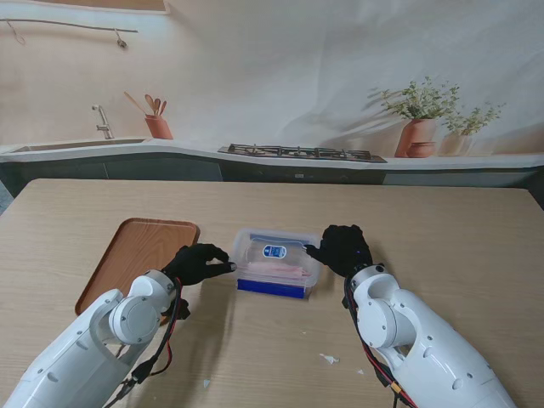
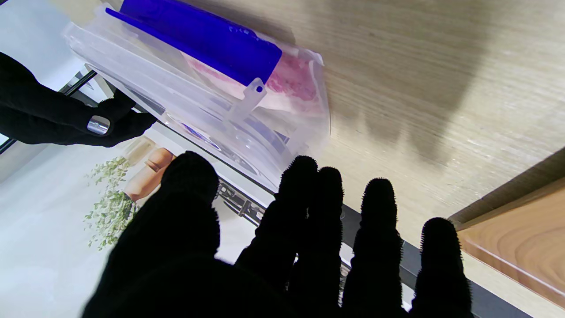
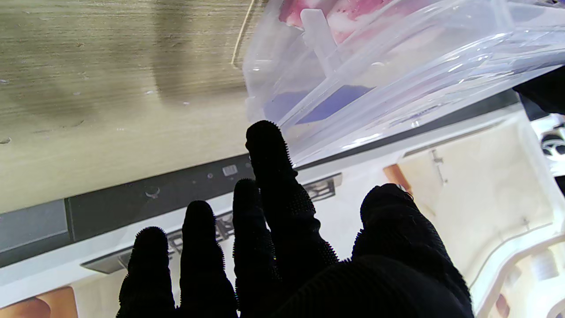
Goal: Separate the bacon slices onto the tray
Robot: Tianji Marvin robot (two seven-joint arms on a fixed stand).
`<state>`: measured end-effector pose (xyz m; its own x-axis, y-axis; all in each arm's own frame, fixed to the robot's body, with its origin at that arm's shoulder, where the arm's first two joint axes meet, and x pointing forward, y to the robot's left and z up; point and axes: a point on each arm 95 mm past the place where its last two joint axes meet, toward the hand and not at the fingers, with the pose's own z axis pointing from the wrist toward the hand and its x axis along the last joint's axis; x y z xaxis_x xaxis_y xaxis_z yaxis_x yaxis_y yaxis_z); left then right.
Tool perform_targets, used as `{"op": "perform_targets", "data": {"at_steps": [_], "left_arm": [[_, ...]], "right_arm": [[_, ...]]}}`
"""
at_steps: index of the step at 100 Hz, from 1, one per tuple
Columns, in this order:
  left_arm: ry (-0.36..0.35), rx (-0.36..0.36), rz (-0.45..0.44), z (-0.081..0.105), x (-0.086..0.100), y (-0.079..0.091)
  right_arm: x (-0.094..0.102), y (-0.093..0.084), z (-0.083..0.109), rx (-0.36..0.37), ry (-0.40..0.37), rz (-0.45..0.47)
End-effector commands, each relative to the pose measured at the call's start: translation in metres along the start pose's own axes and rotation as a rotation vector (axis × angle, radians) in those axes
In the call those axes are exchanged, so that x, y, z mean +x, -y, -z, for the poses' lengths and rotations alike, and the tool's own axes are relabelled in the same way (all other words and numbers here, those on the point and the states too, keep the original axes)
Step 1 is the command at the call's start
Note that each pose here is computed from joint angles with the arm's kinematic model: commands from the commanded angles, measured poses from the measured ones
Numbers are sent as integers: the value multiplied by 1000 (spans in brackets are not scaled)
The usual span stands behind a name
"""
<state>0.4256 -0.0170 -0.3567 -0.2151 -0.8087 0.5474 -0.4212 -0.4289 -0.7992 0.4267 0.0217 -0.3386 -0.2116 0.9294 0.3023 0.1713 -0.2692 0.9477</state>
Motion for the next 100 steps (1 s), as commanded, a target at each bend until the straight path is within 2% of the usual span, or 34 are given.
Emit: {"op": "perform_targets", "data": {"at_steps": [1, 64, 100], "left_arm": [[-17, -12, 12, -1, 5, -4], [-56, 11, 21, -2, 6, -4], [-73, 24, 12, -2, 7, -2]], "right_arm": [[7, 3, 2, 7, -4, -17], [6, 3, 3, 0, 15, -26], [8, 2, 2, -8, -3, -20]]}}
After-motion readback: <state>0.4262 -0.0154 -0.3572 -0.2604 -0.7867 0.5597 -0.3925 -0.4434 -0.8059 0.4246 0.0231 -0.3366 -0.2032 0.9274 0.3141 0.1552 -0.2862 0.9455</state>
